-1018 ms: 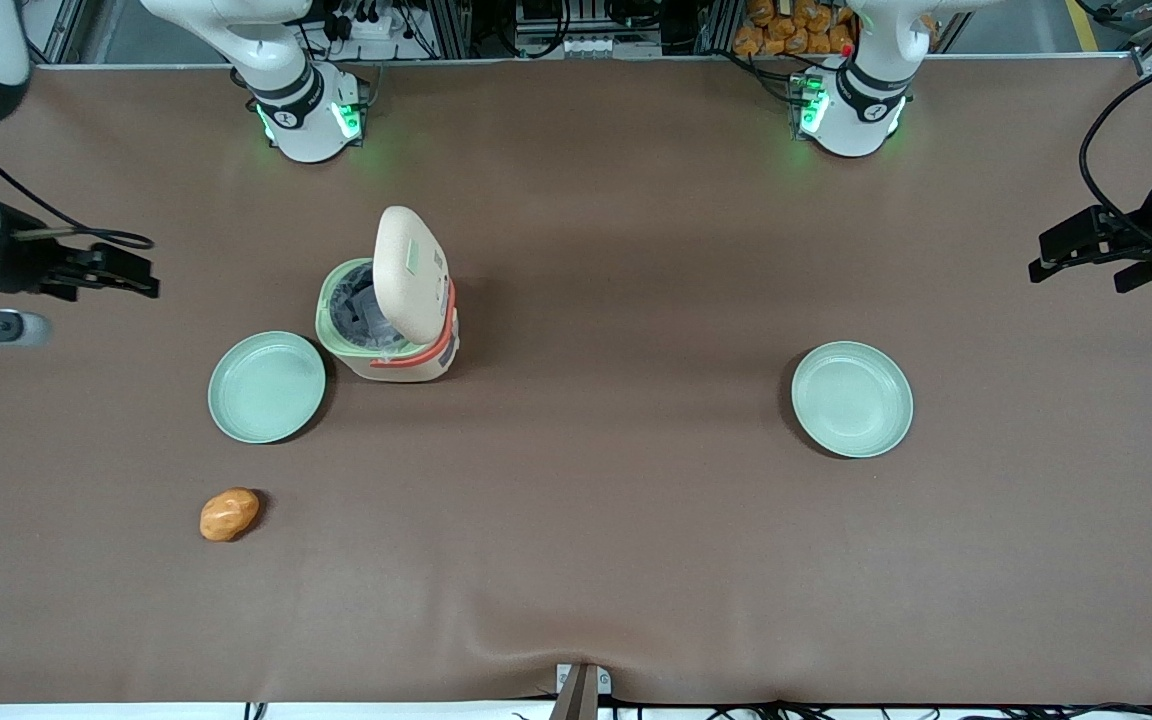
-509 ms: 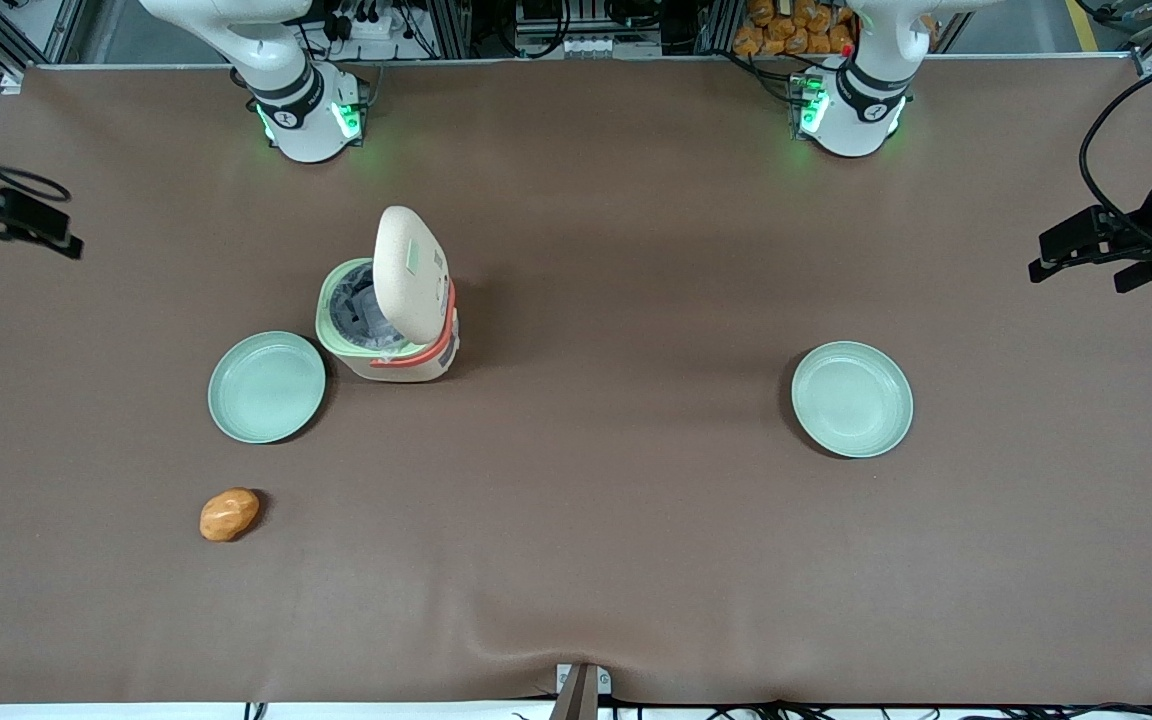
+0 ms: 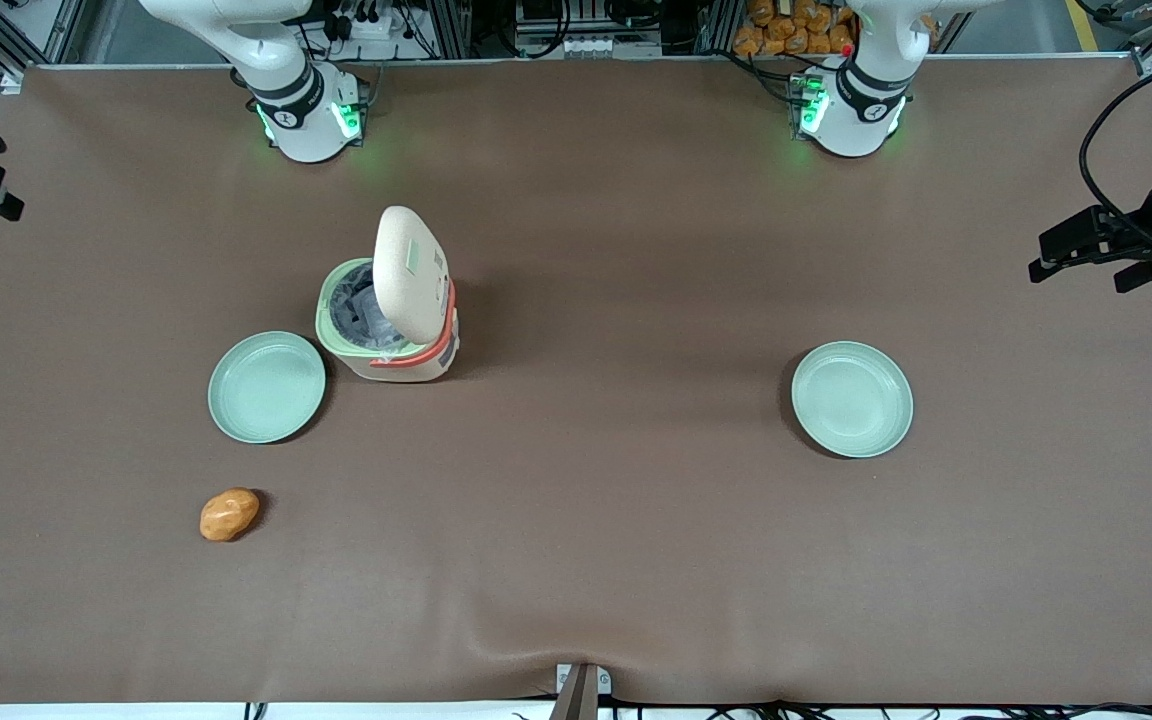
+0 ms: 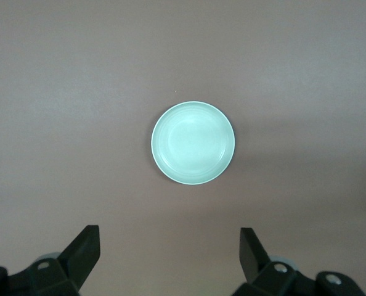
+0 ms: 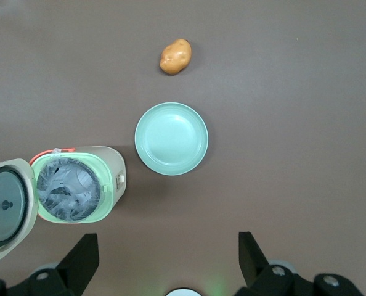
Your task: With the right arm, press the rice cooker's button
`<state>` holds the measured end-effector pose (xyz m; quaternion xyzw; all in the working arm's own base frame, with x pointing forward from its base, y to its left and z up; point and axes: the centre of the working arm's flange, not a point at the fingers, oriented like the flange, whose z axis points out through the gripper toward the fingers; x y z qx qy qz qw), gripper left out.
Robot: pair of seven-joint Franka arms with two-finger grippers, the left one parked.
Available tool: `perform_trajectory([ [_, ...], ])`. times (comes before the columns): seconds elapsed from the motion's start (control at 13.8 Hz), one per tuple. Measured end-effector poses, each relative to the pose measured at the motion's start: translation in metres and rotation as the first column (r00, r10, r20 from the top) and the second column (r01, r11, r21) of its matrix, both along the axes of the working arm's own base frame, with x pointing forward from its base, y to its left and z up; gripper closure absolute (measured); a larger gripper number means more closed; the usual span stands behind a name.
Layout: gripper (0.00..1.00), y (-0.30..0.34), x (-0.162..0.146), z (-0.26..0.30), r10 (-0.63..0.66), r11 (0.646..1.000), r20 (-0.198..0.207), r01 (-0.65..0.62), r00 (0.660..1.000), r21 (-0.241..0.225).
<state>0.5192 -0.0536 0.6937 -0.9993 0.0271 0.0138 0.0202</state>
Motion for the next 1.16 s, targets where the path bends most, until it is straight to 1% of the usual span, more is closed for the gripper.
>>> perform_trajectory([
  [0.51,0.0,-0.0015,-0.0021,-0.0037,-0.033,0.999,-0.032,0.033,0.999,0.001],
  [1.16,0.0,0.0012,-0.0024,-0.0041,-0.028,1.0,-0.037,0.028,0.999,0.002],
])
